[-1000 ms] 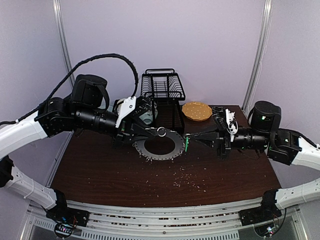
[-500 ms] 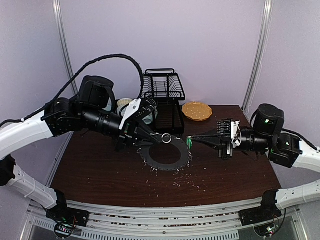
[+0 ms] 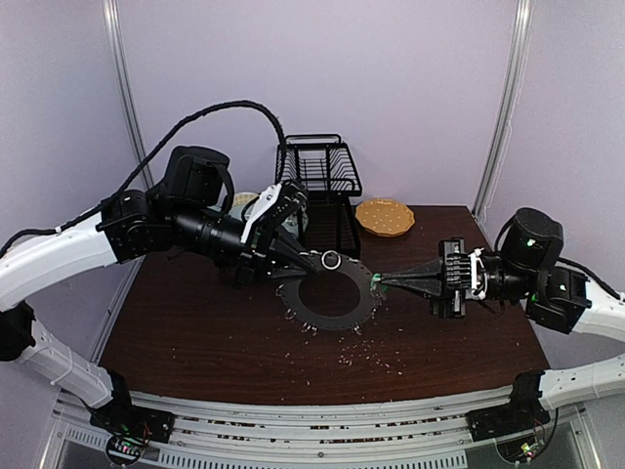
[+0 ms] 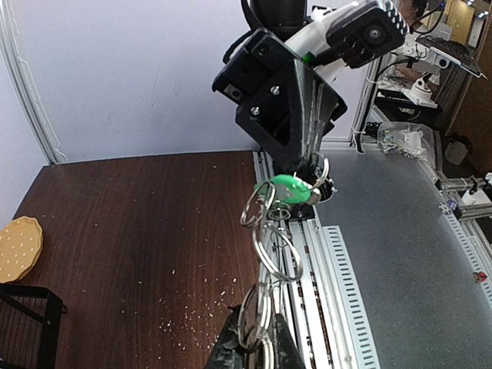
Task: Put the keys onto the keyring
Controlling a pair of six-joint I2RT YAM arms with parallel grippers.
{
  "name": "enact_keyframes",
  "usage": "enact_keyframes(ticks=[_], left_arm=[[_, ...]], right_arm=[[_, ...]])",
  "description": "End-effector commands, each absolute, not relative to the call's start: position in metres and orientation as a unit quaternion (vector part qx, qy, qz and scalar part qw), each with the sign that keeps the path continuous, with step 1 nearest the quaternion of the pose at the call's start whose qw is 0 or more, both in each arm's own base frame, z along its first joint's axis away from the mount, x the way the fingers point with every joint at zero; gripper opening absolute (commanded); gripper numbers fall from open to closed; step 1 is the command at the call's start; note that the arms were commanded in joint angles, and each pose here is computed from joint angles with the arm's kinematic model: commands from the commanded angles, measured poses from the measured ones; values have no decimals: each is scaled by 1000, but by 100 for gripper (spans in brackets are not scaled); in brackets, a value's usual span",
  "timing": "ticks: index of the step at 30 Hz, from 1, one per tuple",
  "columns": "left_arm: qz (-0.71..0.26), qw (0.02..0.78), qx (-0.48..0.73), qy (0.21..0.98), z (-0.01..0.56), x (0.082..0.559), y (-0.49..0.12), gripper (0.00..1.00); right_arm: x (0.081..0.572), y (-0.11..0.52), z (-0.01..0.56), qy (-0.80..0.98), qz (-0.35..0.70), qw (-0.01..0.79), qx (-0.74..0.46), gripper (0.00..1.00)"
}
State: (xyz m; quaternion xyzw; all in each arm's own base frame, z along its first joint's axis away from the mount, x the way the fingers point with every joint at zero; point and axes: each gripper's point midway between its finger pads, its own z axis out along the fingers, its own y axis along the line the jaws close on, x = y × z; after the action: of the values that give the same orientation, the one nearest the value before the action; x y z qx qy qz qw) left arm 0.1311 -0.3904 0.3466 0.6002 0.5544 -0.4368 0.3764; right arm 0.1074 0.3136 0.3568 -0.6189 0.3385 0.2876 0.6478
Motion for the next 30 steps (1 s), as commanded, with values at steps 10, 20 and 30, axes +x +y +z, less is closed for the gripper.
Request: enact_keyframes(ticks=[10, 20, 30], left_arm=[[-454, 395, 598, 529, 366, 126, -386, 0], [-459, 388, 604, 523, 370, 129, -385, 0], [-379, 495, 585, 519, 395, 148, -367, 0]], right_arm=[[130, 305, 369, 341, 226, 695, -591, 0], [125, 304, 365, 327, 264, 671, -611, 0], [151, 299, 401, 514, 385, 587, -493, 0]])
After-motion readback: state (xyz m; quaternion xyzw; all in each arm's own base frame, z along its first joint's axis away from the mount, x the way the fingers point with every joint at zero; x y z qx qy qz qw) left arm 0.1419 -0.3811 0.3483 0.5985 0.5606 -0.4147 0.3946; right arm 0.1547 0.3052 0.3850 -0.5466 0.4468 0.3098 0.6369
